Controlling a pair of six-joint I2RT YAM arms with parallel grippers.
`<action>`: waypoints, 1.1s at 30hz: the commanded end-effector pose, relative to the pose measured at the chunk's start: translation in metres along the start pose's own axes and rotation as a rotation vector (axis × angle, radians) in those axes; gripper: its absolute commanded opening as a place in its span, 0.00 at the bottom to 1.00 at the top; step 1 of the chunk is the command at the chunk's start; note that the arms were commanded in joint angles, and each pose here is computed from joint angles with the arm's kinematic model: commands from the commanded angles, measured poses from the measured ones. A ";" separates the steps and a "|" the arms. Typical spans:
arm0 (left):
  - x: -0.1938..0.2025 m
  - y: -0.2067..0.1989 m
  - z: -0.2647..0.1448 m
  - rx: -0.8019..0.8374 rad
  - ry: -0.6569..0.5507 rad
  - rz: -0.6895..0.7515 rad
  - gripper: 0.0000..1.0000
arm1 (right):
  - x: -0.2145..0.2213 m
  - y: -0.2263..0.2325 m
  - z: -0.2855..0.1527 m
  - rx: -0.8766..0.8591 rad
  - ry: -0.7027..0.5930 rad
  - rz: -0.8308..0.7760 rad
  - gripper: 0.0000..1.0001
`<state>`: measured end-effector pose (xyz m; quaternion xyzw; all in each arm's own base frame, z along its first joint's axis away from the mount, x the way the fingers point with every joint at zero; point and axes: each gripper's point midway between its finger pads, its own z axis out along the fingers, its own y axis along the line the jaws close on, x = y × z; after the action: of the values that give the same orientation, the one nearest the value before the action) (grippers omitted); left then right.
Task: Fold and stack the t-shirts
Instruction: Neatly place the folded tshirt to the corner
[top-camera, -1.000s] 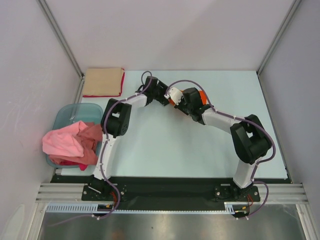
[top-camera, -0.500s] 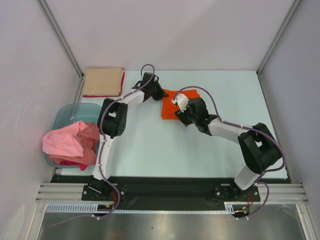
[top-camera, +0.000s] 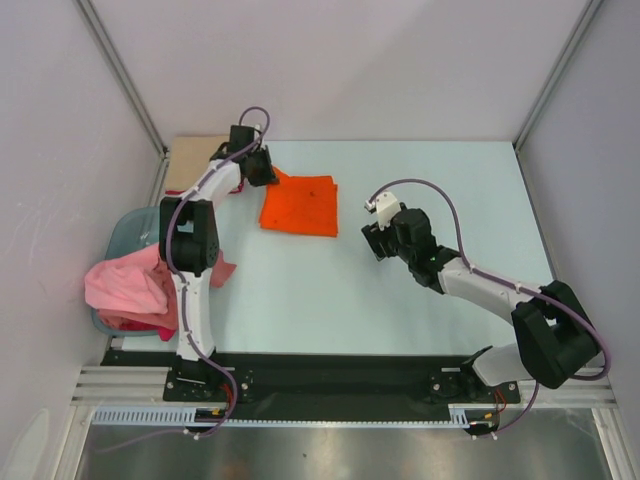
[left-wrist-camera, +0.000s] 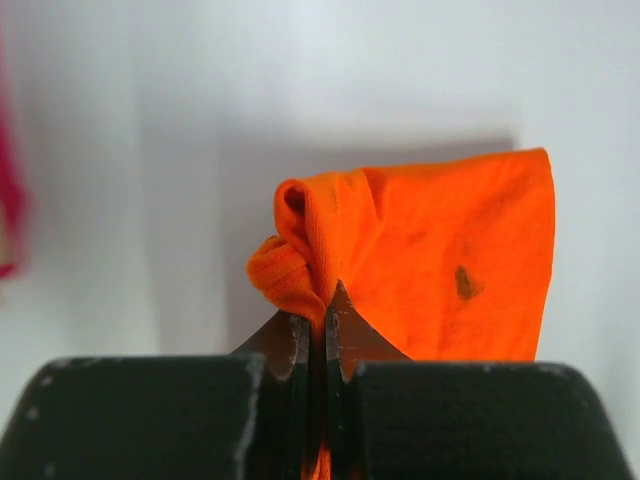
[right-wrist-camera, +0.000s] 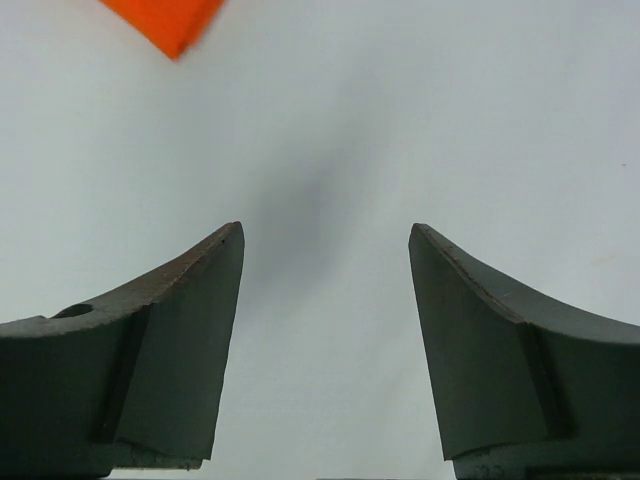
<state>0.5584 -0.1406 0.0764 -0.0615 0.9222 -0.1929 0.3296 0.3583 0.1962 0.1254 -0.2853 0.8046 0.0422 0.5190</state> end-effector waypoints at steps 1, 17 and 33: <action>-0.045 0.023 -0.030 -0.104 -0.043 0.199 0.00 | -0.011 0.014 -0.004 -0.033 -0.066 0.037 0.71; -0.130 0.078 -0.131 -0.533 -0.238 0.453 0.00 | 0.002 0.029 0.002 -0.096 -0.095 0.037 0.71; -0.185 0.064 -0.175 -0.559 -0.447 0.573 0.00 | 0.007 0.029 0.000 -0.097 -0.083 0.030 0.71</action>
<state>0.5862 0.0092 0.2163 0.0690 0.8668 0.1607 0.4670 0.3380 0.2133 0.1034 -0.3030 0.7936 0.0907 0.5197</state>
